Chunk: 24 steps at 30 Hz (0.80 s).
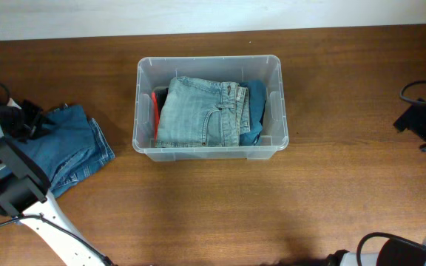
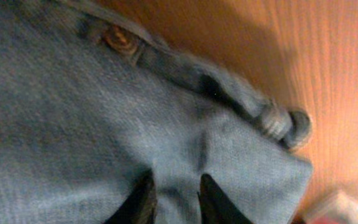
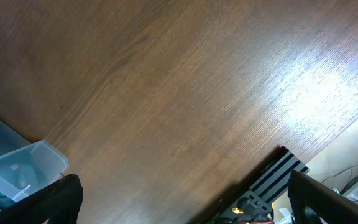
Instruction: Pack container
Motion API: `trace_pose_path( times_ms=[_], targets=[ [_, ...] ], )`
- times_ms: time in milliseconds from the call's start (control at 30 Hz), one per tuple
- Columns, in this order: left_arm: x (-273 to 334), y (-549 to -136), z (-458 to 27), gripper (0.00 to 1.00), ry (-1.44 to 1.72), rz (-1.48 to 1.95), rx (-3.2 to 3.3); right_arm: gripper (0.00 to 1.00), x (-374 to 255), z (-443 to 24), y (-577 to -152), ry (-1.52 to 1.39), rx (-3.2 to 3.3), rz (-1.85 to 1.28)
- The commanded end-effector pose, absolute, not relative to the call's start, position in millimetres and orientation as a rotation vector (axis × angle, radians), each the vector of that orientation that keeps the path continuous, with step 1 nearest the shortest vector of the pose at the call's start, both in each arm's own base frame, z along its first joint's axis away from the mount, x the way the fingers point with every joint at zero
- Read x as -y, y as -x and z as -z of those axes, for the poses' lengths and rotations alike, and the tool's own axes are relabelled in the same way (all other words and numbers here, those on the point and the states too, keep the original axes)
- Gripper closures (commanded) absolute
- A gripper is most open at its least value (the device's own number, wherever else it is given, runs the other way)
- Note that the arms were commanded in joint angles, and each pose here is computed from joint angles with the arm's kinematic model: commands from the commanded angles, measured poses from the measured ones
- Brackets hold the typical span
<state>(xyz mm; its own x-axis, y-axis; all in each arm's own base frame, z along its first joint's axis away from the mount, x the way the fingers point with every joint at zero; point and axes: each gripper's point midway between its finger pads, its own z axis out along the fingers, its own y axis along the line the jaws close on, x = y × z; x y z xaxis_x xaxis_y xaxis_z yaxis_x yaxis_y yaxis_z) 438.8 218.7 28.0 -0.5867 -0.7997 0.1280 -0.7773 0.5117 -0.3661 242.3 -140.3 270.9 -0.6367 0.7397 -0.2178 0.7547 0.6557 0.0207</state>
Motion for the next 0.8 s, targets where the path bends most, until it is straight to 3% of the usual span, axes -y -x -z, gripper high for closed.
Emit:
trace_pose_path(
  times_ms=[0, 167, 467, 600, 767],
  targets=[
    [-215.3, -451.6, -67.9, 0.73, 1.119, 0.708, -2.691, 0.01, 141.4, -272.4, -241.3, -1.23, -2.655, 0.109],
    [-188.6, -454.7, -130.6, 0.73, 1.012, 0.946, -2.617, 0.01, 141.4, -272.4, -241.2, -1.23, -2.654, 0.108],
    [-201.2, -424.1, -202.5, 0.73, 0.933, 0.767, -2.588, 0.02, 141.3, -272.4, -241.2, -1.23, -2.655, 0.108],
    [-215.5, -365.3, -244.7, 0.73, 1.002, 0.467, -2.607, 0.02, 141.5, -272.4, -241.2, -1.23, -2.654, 0.109],
    [-213.2, -284.0, -275.0, 0.73, 1.21, 0.4, -2.497, 0.01, 141.4, -272.4, -241.2, -1.23, -2.654, 0.108]
  ],
)
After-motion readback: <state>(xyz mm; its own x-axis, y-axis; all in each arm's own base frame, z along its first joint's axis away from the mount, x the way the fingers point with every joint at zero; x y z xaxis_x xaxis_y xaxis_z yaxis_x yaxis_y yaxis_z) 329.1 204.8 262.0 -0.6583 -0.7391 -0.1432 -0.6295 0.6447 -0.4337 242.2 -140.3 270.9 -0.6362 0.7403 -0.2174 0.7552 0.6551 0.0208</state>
